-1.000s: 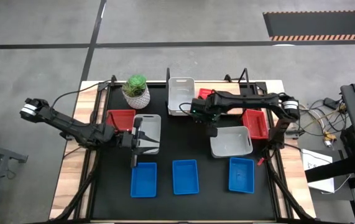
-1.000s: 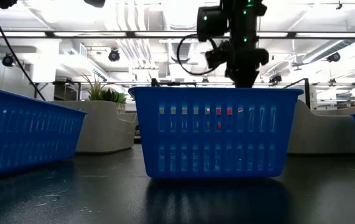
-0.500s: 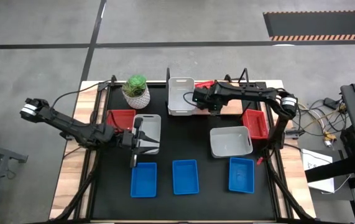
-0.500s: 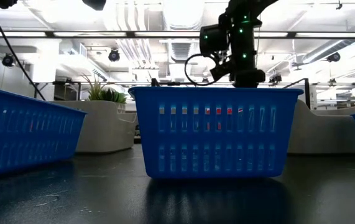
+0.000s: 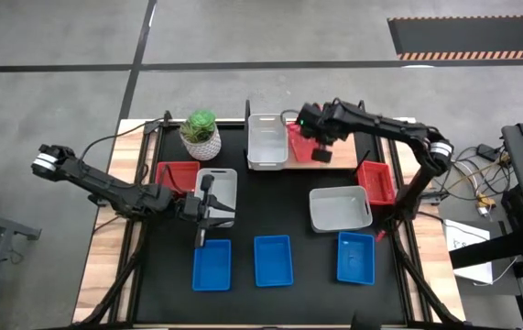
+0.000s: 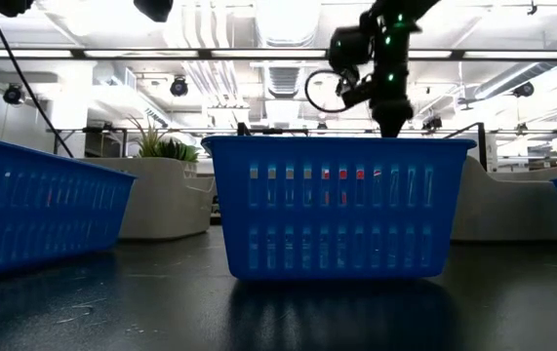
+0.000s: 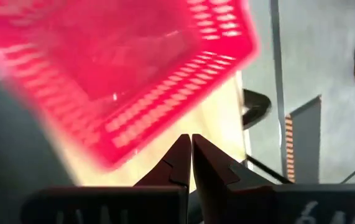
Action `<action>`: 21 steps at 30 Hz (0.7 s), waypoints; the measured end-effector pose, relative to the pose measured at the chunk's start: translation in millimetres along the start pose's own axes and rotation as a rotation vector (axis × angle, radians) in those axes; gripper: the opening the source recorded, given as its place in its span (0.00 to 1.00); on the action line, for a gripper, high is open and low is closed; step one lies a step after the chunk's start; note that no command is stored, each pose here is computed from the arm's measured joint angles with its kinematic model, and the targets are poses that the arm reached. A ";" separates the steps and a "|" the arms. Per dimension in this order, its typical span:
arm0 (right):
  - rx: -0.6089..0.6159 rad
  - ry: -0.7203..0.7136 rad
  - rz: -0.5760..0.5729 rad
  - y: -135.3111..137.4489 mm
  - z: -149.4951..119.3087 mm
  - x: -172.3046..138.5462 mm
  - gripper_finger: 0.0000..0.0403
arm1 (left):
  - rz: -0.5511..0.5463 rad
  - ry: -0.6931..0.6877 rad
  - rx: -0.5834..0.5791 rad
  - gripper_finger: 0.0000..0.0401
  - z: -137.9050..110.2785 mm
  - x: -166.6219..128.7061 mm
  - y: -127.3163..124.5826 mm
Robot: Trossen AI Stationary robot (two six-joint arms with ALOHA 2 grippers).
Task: Stack baskets on shelf by color
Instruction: Put the bottom red bin on the shelf
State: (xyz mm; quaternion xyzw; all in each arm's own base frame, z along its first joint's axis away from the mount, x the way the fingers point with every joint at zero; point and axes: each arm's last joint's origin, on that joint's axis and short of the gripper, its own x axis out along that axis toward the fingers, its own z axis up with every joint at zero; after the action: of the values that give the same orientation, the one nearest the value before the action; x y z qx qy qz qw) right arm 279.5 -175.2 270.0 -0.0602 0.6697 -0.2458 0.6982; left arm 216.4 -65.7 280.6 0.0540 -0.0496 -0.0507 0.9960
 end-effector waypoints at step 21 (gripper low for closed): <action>0.107 0.004 0.239 -17.6 1.2 38.0 0.02 | 0.003 -0.018 -0.002 0.17 1.7 0.2 0.4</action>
State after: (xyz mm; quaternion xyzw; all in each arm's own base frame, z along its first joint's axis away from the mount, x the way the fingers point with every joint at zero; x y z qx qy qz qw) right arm 275.3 -207.0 243.0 0.0579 0.6594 -0.1966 0.7233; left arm 216.4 -65.5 282.4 0.0524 -0.0584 -0.0497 0.9957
